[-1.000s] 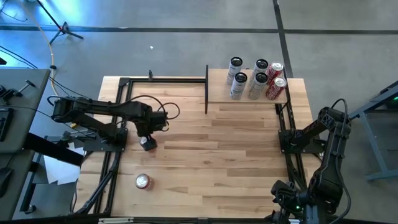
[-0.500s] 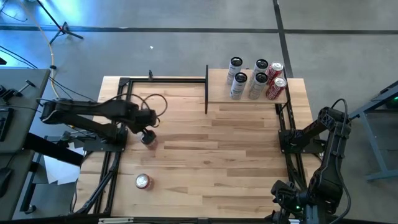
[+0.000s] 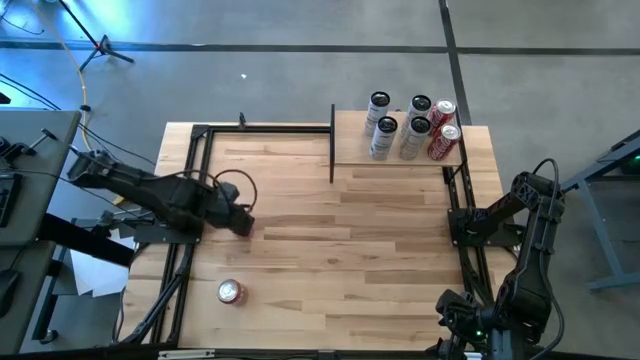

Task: Place canned beverage on shelf
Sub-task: Put the orange soda can on the shelf

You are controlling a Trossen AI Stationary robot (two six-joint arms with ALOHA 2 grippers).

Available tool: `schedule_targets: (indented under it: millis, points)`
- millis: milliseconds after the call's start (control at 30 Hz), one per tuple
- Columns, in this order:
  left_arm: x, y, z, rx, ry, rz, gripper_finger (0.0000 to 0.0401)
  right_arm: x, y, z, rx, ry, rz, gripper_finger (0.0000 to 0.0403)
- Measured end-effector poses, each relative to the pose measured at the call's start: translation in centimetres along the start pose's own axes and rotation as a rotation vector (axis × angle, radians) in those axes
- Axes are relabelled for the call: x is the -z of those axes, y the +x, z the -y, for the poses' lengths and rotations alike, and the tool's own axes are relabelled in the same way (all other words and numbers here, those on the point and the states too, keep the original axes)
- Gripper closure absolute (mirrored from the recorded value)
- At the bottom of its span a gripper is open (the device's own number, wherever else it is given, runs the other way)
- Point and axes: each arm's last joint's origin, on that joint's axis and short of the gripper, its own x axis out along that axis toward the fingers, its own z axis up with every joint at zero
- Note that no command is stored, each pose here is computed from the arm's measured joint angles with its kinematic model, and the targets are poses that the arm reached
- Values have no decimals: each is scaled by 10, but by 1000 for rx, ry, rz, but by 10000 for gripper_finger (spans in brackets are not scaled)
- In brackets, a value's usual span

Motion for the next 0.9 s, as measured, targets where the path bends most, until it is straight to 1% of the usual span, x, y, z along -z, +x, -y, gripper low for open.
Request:
schedule_targets:
  millis: [100,267,367,567,700,800,900]
  points:
    - [4,6,8,2,-111,0,34,0,0,0,0,0,0,4]
    - [7,21,19,-52,-260,-21,34,0,0,0,0,0,0,4]
    - [7,31,28,-57,-295,-26,34,0,0,0,0,0,0,4]
    - [-3,57,42,-89,-364,-17,34,0,0,0,0,0,0,4]
    - [-8,72,48,-119,-383,-43,34,0,0,0,0,0,0,4]
    - [-8,78,50,-129,-335,-111,42,0,0,0,0,0,0,4]
    - [-7,80,49,-147,-268,-173,62,0,0,0,0,0,0,4]
